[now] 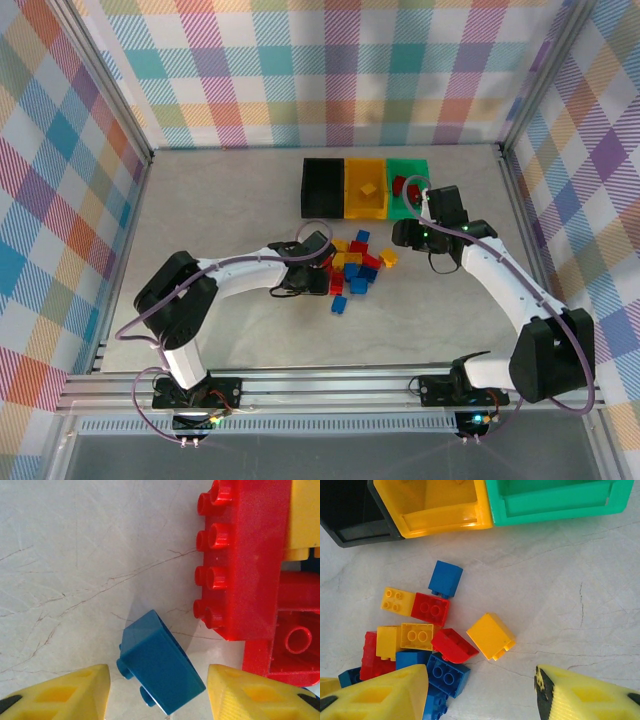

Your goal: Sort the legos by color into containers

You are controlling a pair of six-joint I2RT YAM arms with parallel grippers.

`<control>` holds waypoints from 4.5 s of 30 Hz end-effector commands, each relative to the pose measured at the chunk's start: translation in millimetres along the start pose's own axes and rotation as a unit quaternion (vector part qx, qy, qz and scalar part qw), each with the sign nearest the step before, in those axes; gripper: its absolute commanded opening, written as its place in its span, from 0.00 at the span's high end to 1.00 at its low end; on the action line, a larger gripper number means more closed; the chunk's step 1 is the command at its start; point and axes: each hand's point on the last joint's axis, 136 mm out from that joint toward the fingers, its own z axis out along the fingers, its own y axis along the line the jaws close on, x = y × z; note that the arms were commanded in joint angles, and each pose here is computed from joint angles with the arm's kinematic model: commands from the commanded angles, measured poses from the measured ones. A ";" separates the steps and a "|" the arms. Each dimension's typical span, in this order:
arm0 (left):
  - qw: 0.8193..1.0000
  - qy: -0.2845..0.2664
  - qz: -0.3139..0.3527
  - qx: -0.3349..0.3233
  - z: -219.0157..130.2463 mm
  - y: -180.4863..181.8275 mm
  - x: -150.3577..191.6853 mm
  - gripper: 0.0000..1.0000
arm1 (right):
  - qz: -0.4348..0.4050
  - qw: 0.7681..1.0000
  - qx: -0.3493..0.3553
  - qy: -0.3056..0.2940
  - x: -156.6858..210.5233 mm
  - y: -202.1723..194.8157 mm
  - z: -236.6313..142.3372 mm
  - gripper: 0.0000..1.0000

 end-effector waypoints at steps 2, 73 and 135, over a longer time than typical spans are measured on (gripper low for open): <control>1.000 -0.004 0.008 -0.014 -1.6 -0.3 -5.3 0.46 | -0.001 1.000 0.005 -0.004 3.3 -2.2 -7.4 0.41; 0.982 -0.183 0.047 0.003 -21.0 2.1 -262.9 0.80 | 0.002 1.000 0.000 0.001 36.9 -11.3 -21.2 0.42; 0.983 -0.183 -0.004 -0.008 -141.8 74.4 -110.9 0.48 | -0.102 0.980 0.064 0.158 56.7 -16.3 89.9 0.36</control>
